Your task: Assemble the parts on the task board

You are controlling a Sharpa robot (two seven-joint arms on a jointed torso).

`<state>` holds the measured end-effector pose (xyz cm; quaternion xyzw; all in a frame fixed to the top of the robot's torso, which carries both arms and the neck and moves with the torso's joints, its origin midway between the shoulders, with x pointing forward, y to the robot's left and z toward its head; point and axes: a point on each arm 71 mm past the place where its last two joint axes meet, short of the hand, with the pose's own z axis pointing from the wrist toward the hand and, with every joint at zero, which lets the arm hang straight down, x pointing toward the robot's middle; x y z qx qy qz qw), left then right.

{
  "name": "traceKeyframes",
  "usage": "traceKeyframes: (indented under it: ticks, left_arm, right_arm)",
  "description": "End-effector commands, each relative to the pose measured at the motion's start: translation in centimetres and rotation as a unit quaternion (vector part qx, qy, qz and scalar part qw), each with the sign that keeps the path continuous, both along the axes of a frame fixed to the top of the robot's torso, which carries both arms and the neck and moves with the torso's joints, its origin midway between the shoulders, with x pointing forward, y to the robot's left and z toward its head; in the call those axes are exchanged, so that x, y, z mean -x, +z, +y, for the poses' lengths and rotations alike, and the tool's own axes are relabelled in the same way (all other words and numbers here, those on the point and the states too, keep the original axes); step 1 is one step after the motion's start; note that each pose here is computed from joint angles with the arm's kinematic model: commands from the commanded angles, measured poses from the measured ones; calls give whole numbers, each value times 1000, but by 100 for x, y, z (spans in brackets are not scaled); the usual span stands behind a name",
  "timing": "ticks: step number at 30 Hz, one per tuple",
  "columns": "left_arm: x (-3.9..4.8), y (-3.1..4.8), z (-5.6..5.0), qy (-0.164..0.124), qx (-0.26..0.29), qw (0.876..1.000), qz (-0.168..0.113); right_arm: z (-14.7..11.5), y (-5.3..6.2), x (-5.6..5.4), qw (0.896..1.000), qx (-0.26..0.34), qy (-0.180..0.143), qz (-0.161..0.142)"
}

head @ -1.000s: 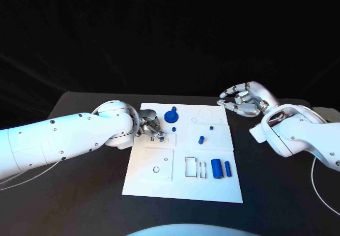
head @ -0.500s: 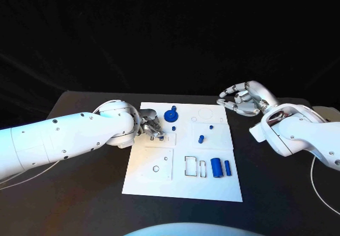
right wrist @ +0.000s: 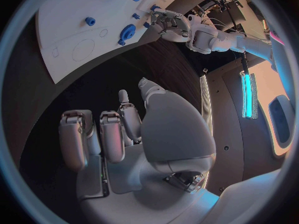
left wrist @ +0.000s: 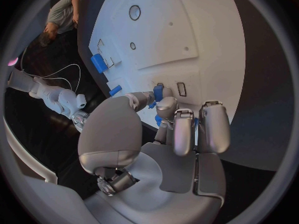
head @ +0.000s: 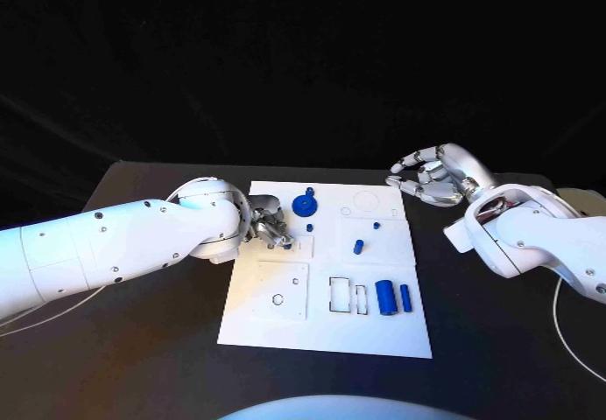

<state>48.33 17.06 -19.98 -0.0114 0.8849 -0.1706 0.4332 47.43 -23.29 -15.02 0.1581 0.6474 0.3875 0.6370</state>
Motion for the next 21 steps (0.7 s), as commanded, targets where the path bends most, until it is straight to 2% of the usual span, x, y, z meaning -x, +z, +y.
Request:
traceKeyframes:
  ticks: [1, 21]
  left_arm:
    - [29, -29, -25, -13, -11, 1000, 11]
    - [23, -27, -6, -11, -13, 1000, 9]
  right_arm:
    - [15, -13, 5, 1000, 3, 7, 4]
    - [-5, -30, -3, 1000, 4, 2, 5]
